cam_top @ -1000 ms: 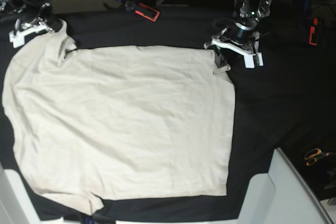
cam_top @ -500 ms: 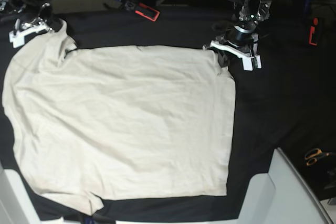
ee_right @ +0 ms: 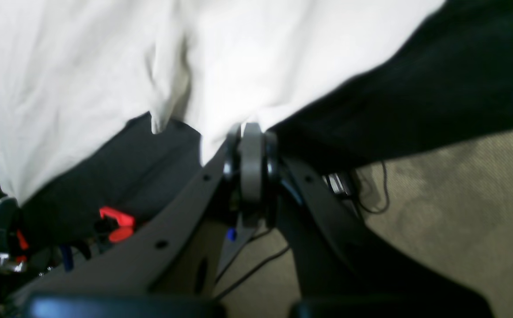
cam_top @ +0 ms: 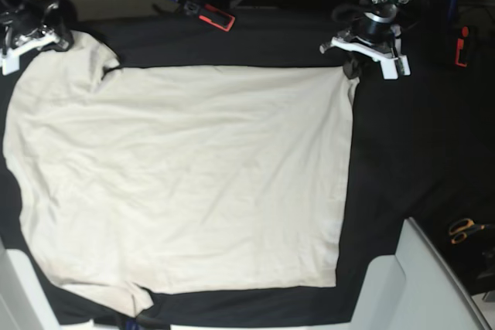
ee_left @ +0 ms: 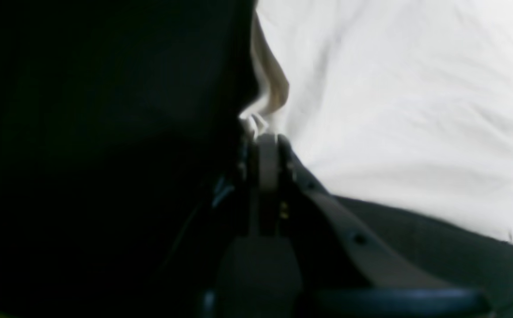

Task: Fold the T-shirt properly
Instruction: 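Pull the grasped shirt edge outward with both grippers to flatten it, then lift the shirt edge and fold it over toward the hem with both grippers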

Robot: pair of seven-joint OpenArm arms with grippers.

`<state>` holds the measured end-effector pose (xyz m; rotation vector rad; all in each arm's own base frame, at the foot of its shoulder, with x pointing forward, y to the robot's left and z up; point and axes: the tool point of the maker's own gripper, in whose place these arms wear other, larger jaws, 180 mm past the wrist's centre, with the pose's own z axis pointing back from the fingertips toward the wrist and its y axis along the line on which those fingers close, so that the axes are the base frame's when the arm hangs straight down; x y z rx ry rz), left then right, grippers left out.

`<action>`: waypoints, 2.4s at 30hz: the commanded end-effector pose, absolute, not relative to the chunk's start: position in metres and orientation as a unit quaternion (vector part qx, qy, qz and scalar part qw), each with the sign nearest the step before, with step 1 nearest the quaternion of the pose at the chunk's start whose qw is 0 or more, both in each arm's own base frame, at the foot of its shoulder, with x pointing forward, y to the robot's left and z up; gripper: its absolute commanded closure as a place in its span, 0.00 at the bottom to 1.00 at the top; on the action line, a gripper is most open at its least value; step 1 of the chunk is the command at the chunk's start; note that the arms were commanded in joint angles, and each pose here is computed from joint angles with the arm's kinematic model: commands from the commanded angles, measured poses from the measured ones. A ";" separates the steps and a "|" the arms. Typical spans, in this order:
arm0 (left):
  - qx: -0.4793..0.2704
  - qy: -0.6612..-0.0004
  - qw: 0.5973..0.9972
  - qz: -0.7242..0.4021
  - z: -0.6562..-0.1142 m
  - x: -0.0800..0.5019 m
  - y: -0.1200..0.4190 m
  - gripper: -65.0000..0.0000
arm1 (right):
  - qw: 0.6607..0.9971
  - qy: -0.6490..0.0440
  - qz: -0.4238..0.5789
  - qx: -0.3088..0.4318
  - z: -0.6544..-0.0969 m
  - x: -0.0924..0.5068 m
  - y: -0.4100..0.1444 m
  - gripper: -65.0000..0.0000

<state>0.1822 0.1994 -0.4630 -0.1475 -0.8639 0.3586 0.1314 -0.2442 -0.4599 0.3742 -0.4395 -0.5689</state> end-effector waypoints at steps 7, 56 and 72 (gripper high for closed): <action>-0.071 -0.425 0.888 0.164 -0.446 0.166 0.198 1.00 | 0.927 -0.187 -0.267 0.185 -0.458 0.116 -0.242 1.00; -0.108 -0.376 0.910 0.138 -0.424 0.231 0.187 1.00 | 0.927 -0.231 -0.233 0.181 -0.409 0.213 -0.277 1.00; -0.115 -0.364 0.913 0.147 -0.434 0.279 0.190 1.00 | 0.913 -0.246 -0.238 0.224 -0.404 0.284 -0.292 1.00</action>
